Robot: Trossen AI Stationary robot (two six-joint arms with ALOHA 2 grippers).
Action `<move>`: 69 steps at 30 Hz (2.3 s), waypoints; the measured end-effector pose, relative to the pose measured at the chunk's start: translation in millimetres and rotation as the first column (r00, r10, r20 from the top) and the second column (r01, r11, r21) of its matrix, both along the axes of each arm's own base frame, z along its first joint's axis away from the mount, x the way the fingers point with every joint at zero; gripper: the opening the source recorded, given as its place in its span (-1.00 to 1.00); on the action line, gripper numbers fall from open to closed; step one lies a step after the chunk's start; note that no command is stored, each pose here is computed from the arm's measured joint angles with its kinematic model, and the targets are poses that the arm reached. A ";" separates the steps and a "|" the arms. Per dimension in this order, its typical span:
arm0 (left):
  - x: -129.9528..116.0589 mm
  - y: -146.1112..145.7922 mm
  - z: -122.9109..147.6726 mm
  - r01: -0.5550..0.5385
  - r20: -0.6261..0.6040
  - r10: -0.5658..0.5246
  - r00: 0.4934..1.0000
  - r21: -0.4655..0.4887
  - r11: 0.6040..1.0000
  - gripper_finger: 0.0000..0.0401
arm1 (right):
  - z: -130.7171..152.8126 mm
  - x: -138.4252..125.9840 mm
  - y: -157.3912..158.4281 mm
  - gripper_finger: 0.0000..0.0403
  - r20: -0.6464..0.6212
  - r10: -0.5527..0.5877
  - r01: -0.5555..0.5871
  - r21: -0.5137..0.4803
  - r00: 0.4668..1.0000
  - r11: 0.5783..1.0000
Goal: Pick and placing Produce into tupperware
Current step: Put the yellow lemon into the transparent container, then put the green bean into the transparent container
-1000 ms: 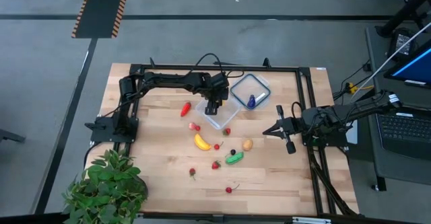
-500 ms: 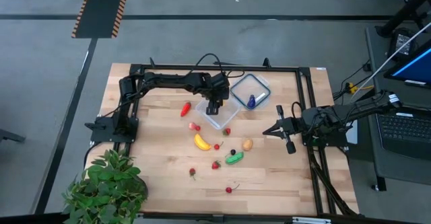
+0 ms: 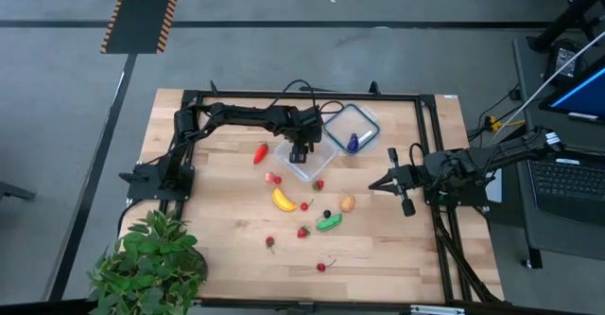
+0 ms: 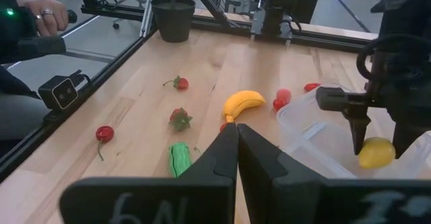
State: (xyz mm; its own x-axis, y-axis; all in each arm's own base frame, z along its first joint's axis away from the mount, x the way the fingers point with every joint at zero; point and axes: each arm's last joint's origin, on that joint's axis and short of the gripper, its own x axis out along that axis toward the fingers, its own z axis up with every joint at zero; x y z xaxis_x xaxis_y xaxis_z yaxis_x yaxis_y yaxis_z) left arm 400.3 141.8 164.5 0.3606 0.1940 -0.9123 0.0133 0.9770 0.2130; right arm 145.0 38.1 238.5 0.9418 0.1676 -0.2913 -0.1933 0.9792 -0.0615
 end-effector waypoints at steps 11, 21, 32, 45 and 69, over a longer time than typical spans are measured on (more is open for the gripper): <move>0.3 -2.2 1.9 0.006 0.002 -0.006 1.000 0.003 1.000 0.01 | -0.4 0.0 0.0 -0.93 -0.004 0.000 0.000 -0.001 1.000 1.000; 1.3 -8.4 1.8 -0.029 -0.014 0.030 0.999 0.029 0.999 0.54 | -0.4 -0.1 0.0 -0.93 -0.004 0.000 0.000 -0.001 1.000 1.000; -10.5 -27.9 20.8 0.000 -0.132 0.011 0.991 0.083 0.997 0.57 | -0.5 0.0 0.0 -0.93 -0.004 0.001 -0.001 -0.004 1.000 1.000; -31.3 -52.3 120.2 -0.088 0.167 0.075 0.983 0.070 0.994 0.55 | -2.5 2.7 0.8 -0.93 -0.018 0.000 0.000 -0.004 1.000 1.000; -150.7 -167.3 89.2 0.035 0.701 -0.008 0.713 -0.024 0.999 0.56 | -2.2 7.0 17.3 -0.93 0.009 0.089 -0.089 0.003 0.996 0.996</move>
